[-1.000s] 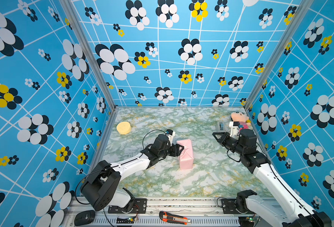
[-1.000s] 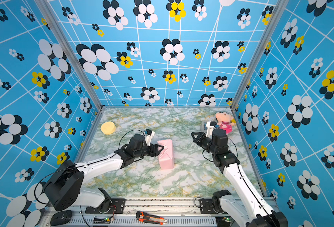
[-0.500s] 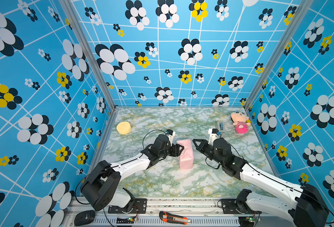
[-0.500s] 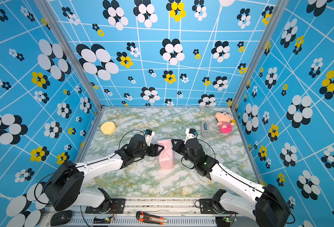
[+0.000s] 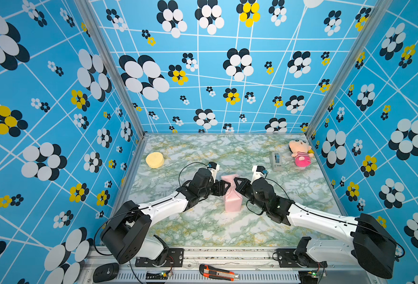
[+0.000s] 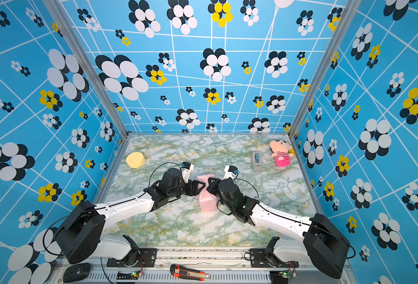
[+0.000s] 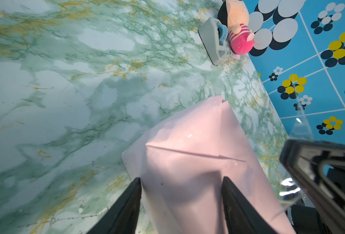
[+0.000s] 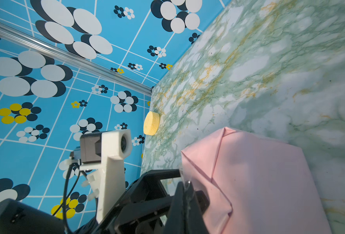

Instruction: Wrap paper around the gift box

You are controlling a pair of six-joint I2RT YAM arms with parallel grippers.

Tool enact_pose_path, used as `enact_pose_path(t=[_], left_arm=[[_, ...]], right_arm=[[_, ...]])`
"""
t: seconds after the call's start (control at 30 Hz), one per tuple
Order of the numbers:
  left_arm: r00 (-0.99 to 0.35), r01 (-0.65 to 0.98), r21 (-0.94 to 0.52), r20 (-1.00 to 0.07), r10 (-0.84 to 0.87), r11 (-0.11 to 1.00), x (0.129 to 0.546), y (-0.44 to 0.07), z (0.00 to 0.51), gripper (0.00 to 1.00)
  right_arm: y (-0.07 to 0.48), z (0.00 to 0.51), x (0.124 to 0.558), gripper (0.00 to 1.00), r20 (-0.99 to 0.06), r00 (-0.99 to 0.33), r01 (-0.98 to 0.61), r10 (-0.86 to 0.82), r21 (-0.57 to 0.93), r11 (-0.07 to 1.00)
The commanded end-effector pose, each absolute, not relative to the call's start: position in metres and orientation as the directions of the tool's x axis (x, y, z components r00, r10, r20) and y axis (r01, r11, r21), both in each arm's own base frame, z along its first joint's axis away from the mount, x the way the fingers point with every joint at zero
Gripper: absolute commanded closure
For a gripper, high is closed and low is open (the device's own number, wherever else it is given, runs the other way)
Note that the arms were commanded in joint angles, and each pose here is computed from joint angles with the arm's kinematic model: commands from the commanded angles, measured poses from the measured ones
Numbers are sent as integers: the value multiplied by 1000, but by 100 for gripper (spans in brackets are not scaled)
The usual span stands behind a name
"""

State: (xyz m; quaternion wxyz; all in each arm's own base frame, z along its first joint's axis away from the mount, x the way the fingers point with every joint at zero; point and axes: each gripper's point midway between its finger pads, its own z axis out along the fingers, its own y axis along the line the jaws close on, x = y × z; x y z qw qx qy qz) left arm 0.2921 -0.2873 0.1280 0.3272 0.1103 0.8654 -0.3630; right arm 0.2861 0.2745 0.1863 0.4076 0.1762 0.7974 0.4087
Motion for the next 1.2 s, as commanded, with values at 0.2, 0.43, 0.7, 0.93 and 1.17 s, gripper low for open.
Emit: enact_pose_path(t=[0.2,0.43,0.7,0.93,1.17], left_arm=[[-834,369,-490,-550,48,790,271,-268,77,37],[-834,370,-492,-550,48,788,271,-268,77,37],[-834,369,-489,-550,48,790,270,-267,77,37],[-835,366,-491,-549,45,790,271,-267,76,37],[-835,367,-490,-549,47,791,270,-267,75,37]], right_arm=[[273,178,289,100,-495,-582,-1,645,794,608],[273,169,290,100,-488,-586,19,647,790,613],[270,155,290,100,-498,-594,47,632,762,646],[262,138,286,100,-521,-605,79,602,713,697],[257,128,282,100,-554,-610,91,566,661,745]])
